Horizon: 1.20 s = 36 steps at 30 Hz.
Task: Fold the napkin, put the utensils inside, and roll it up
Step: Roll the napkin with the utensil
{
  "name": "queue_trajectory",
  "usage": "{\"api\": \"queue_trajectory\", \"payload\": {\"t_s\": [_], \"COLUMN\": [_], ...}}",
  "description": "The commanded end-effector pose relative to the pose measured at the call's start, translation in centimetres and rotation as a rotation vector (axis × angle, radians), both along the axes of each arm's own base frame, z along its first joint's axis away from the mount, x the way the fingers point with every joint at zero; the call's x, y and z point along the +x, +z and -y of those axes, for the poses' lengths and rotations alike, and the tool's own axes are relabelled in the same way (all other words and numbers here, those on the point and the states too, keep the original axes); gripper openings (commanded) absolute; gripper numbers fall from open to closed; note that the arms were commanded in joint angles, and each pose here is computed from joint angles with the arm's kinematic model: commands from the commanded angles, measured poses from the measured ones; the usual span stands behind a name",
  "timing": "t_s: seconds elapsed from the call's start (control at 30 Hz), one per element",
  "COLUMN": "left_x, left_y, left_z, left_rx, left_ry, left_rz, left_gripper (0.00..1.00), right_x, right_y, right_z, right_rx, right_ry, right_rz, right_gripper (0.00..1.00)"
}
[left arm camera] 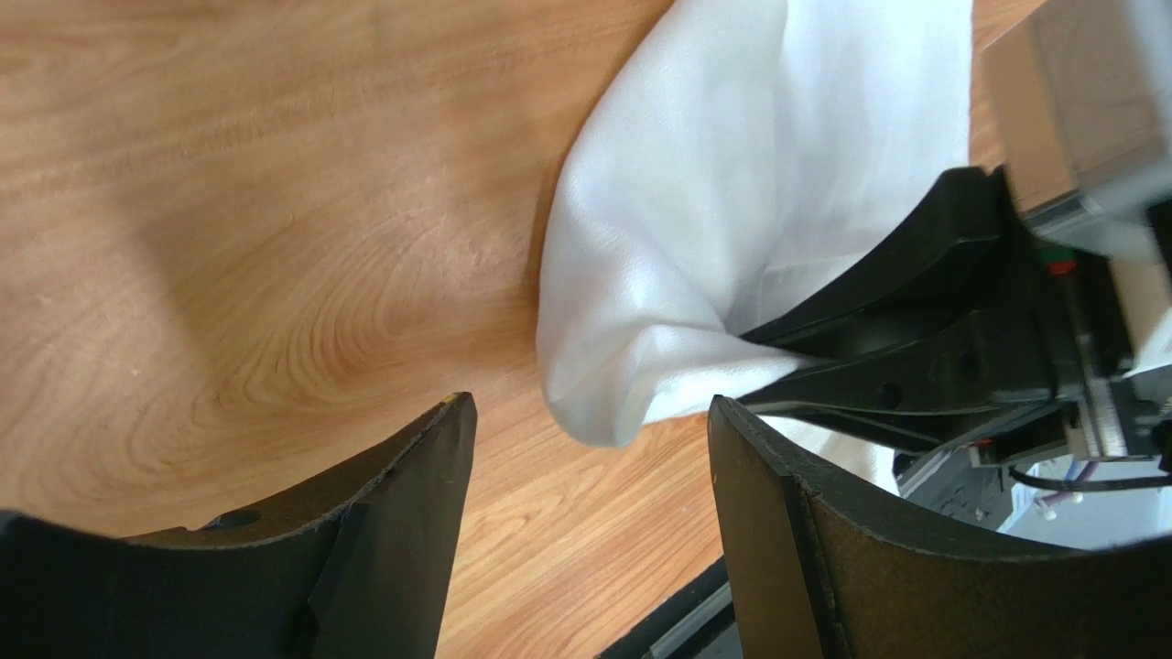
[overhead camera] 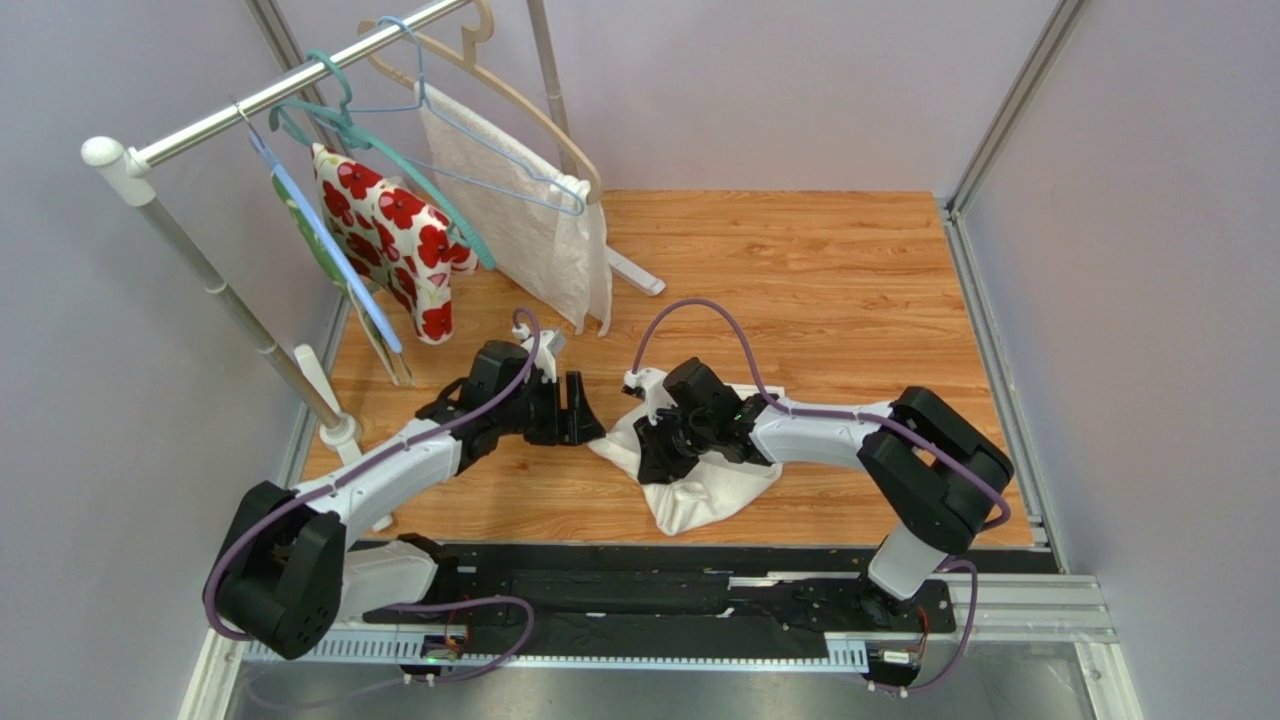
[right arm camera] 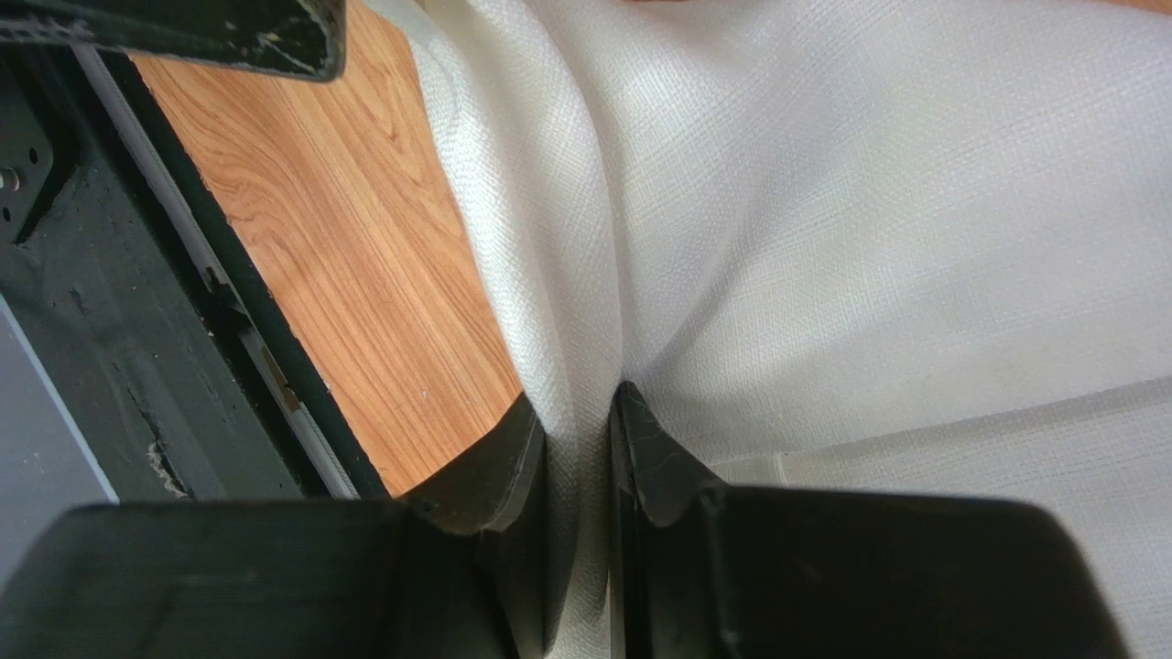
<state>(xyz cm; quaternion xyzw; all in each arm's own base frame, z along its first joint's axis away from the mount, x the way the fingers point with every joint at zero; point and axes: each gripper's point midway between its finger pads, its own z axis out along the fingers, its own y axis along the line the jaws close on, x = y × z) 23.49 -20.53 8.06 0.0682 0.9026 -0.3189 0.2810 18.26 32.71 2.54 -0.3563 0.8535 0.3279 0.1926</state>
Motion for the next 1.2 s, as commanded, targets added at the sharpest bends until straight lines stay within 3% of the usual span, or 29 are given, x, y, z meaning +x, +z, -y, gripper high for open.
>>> {"api": "queue_trajectory", "payload": {"t_s": [0.0, 0.5, 0.7, 0.77, 0.8, 0.83, 0.87, 0.9, 0.93, 1.0, 1.17], "left_x": [0.0, 0.3, 0.4, 0.4, 0.3, 0.3, 0.2, 0.0, -0.1, -0.3, -0.7], "left_y": [0.2, -2.1, -3.5, -4.1, -4.2, -4.5, -4.7, -4.9, -5.2, -5.5, -5.8], "left_z": [0.3, 2.7, 2.9, 2.9, 3.0, 3.0, 3.0, 3.1, 3.1, 3.0, 2.8], "left_rx": [-0.036, -0.175, -0.164, -0.159, -0.160, -0.156, -0.152, -0.153, -0.148, -0.140, -0.126], "left_ry": [0.011, -0.005, 0.001, 0.001, -0.003, -0.003, -0.008, -0.016, -0.017, -0.026, -0.050], "left_rz": [0.009, -0.060, -0.103, -0.118, -0.125, -0.136, -0.141, -0.151, -0.160, -0.166, -0.163], "left_gripper": [0.71, 0.67, 0.56, 0.45, 0.39, 0.24, 0.17, 0.05, 0.01, 0.00, 0.00], "right_x": [-1.6, -1.5, -1.5, -1.4, -1.5, -1.5, -1.5, -1.3, -1.4, -1.2, 0.1], "right_y": [-3.4, -3.5, -3.4, -3.2, -3.2, -3.0, -2.9, -2.3, -2.0, -0.2, 4.4], "right_z": [3.3, 2.7, 2.8, 2.6, 2.6, 2.5, 2.4, 2.2, 2.2, 1.8, 2.1], "right_rx": [-0.164, -0.205, -0.209, -0.210, -0.211, -0.215, -0.214, -0.204, -0.207, -0.177, -0.138], "right_ry": [-0.048, -0.055, -0.058, -0.054, -0.053, -0.054, -0.052, -0.056, -0.059, -0.073, -0.170], "right_rz": [-0.080, -0.055, -0.051, -0.039, -0.039, -0.037, -0.034, -0.028, -0.031, -0.020, 0.036], "right_gripper": [0.09, 0.09, 0.09, 0.10, 0.12, 0.15, 0.19, 0.31, 0.35, 0.47, 0.56]}}
